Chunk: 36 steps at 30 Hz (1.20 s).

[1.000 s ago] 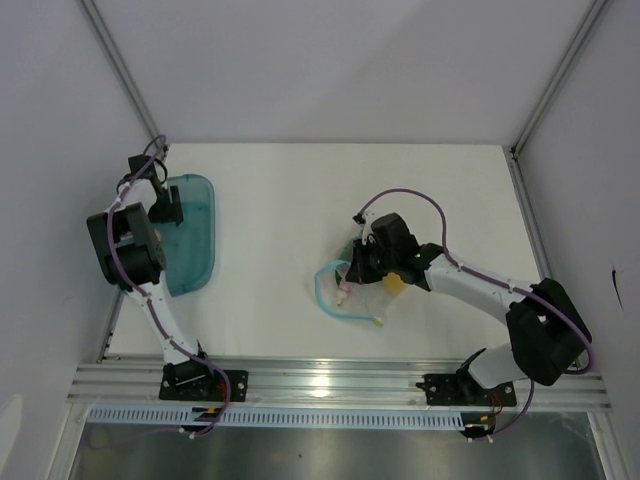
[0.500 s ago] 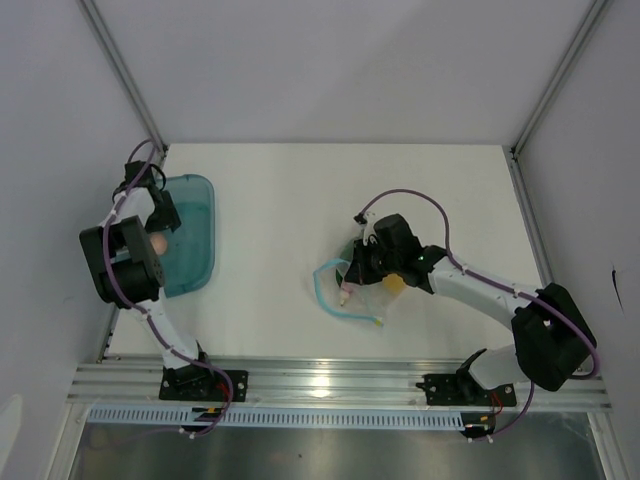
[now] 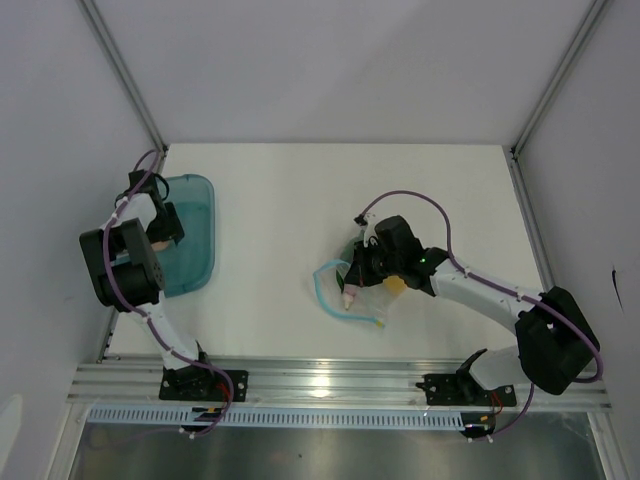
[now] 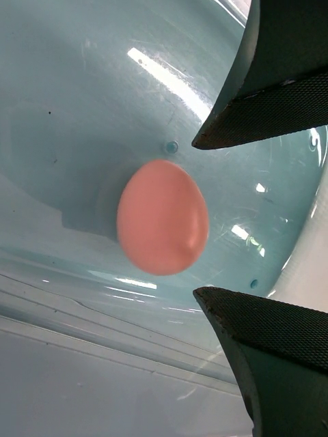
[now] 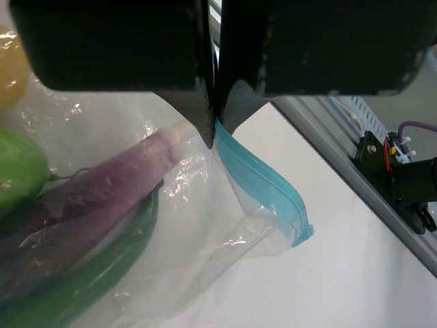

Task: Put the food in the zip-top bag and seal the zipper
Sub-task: Pick up the fake food from the bin.

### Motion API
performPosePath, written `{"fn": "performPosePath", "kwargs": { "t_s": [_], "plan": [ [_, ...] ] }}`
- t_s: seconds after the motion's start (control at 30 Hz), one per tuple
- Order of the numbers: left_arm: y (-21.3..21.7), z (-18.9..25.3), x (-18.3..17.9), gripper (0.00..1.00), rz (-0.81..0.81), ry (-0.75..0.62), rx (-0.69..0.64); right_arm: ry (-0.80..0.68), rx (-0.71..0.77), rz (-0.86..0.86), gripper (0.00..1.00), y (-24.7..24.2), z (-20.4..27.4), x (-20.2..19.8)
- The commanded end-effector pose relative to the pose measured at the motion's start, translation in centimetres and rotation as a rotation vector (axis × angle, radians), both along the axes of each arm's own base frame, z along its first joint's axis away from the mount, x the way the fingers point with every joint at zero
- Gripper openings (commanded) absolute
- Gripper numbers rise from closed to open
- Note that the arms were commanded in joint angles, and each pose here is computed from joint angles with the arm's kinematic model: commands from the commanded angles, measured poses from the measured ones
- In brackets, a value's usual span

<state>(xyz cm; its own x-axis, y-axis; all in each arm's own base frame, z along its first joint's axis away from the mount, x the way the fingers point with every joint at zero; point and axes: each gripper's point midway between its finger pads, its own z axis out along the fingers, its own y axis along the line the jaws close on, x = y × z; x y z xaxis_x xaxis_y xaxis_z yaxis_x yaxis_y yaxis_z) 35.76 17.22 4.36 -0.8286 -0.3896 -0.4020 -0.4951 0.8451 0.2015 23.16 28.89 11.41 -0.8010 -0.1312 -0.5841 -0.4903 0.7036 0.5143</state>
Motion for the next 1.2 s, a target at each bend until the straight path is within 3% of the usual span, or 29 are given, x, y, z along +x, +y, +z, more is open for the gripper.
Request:
{"fn": "performPosePath", "kwargs": {
  "t_s": [0.0,0.23,0.73,1.07,1.17],
  "plan": [
    [0.3,0.6,0.9,0.83,0.024,-0.02,0.007,-0.046,0.038,0.002,0.0,0.4,1.4,0.3],
    [0.8,0.8,2.6,0.79,0.048,-0.003,-0.003,-0.044,0.032,0.001,0.0,0.4,1.1,0.4],
    [-0.3,-0.2,1.4,0.75,0.002,0.014,-0.046,-0.039,0.031,-0.003,0.0,0.4,1.0,0.4],
    [-1.0,-0.4,1.3,0.55,-0.013,0.016,-0.067,-0.041,0.028,-0.005,0.0,0.3,0.9,0.5],
    [-0.9,-0.2,1.3,0.43,-0.008,0.006,-0.063,-0.043,0.032,-0.003,0.0,0.4,1.1,0.5]
  ]
}}
